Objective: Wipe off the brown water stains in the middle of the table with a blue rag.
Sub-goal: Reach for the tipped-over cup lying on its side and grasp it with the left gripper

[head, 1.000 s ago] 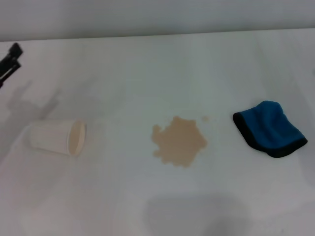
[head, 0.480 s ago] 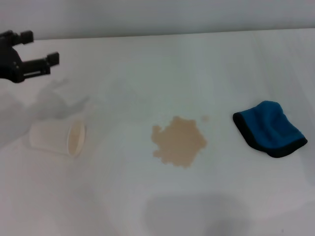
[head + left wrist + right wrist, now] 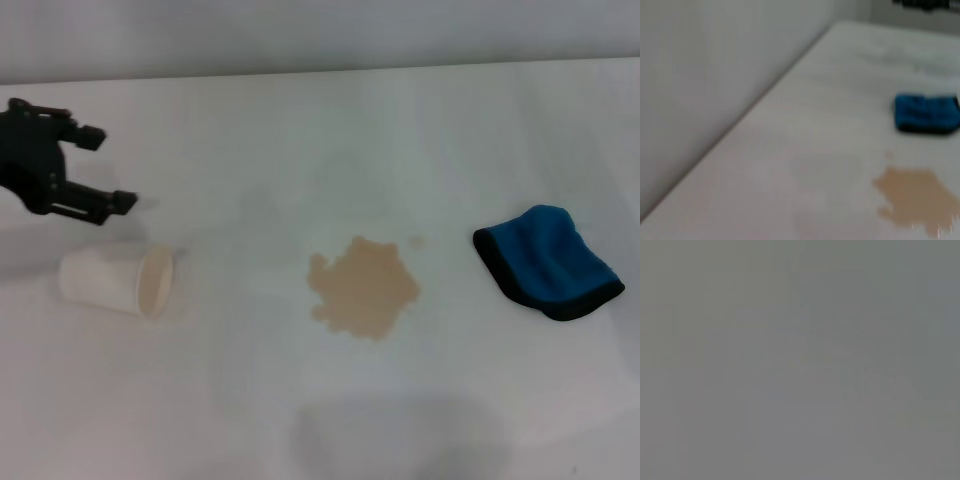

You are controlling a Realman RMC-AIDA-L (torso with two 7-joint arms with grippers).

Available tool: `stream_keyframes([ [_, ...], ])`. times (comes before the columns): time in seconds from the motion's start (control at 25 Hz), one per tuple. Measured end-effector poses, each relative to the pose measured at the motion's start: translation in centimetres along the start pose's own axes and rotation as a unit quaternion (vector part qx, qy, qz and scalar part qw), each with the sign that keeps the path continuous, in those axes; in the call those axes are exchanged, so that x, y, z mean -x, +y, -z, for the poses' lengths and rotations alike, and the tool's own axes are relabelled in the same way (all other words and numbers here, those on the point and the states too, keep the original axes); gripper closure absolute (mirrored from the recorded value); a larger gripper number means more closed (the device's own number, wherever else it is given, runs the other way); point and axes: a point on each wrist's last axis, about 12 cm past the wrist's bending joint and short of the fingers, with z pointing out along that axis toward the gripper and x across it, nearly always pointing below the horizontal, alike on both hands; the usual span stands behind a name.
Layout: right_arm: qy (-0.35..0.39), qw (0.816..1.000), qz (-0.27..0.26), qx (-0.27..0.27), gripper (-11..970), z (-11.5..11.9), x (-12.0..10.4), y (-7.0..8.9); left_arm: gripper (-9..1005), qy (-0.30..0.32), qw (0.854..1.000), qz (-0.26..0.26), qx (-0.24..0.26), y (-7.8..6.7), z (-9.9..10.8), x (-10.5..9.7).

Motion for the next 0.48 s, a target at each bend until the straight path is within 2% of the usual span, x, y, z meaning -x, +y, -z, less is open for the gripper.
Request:
stream_keyframes([
  [0.28, -0.008, 1.0, -0.013, -0.013, 87, 0.2, 0.1, -0.1, 119, 0.116, 0.991, -0.059, 0.019, 0.5, 1.6, 1.4],
  [0.48, -0.02, 1.0, -0.013, -0.013, 87, 0.2, 0.3, -0.2, 118, 0.173, 0.979, -0.11, 0.007, 0.4, 2.0, 1.7],
])
